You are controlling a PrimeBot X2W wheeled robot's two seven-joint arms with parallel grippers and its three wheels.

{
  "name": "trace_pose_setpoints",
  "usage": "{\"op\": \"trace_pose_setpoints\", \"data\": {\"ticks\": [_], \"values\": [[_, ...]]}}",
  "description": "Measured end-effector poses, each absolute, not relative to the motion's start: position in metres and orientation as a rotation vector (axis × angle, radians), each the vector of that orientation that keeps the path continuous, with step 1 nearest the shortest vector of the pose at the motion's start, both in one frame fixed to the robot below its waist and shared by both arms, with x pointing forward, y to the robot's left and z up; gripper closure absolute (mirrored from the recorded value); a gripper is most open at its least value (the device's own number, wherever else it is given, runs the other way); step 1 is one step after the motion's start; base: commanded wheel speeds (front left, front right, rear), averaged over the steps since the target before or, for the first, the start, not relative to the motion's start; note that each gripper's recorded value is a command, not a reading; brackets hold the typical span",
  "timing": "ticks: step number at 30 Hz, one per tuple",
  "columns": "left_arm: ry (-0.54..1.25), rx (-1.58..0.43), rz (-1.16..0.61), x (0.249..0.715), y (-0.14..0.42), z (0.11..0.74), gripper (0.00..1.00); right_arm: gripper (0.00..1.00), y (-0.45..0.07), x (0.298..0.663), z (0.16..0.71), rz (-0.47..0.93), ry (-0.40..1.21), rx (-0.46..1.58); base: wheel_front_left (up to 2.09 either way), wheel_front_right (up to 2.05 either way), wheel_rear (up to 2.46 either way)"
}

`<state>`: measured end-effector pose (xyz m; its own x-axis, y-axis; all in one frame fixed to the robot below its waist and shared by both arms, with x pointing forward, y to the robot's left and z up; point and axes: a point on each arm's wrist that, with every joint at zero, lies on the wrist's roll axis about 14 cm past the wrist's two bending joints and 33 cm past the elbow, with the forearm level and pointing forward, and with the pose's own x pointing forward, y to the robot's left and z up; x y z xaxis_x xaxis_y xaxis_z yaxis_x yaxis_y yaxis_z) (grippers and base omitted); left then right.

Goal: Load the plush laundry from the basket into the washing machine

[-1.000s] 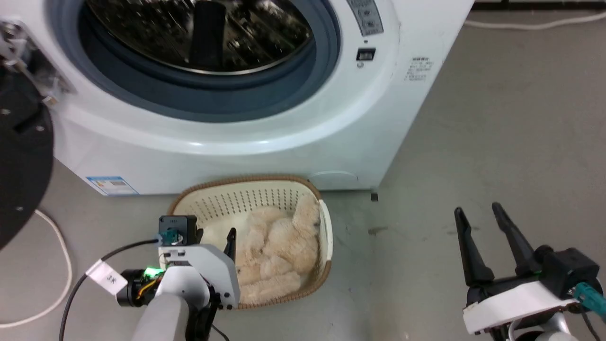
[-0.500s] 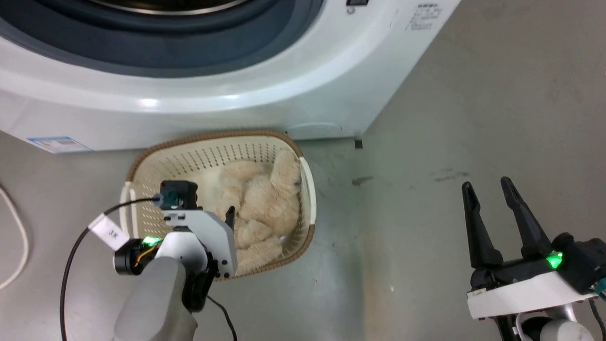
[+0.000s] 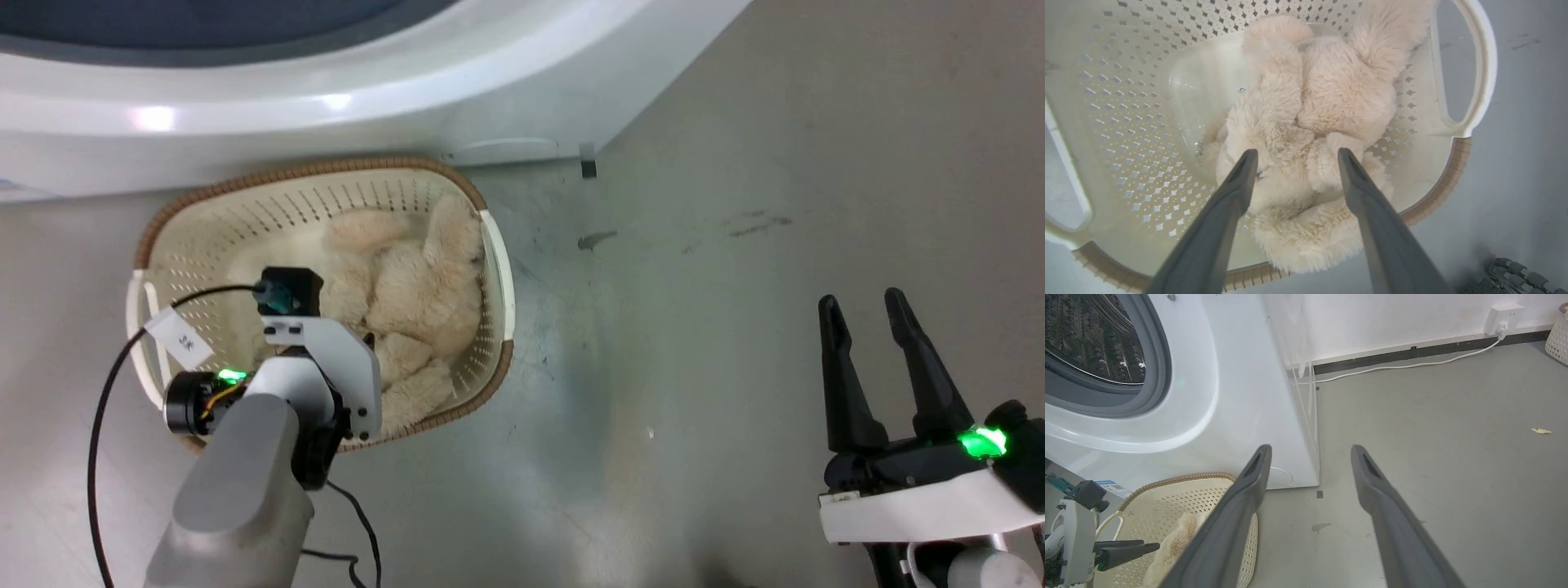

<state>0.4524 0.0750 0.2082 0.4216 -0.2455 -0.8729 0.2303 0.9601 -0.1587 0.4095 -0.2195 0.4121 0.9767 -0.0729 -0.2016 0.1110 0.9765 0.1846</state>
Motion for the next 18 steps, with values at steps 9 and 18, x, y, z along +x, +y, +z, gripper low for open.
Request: {"op": "trace_pose_setpoints", "data": {"ticks": [9, 18], "values": [[1.201, 0.028, -0.244, 0.455, 0.093, 0.168, 0.00, 0.00, -0.224, 0.411, 0.394, -0.118, 0.225, 0.209, 0.00, 0.00, 0.00], [1.283, 0.001, -0.250, 0.453, 0.086, 0.136, 0.00, 0.00, -0.229, 0.410, 0.373, -0.146, 0.266, 0.224, 0.00, 0.00, 0.00]]}}
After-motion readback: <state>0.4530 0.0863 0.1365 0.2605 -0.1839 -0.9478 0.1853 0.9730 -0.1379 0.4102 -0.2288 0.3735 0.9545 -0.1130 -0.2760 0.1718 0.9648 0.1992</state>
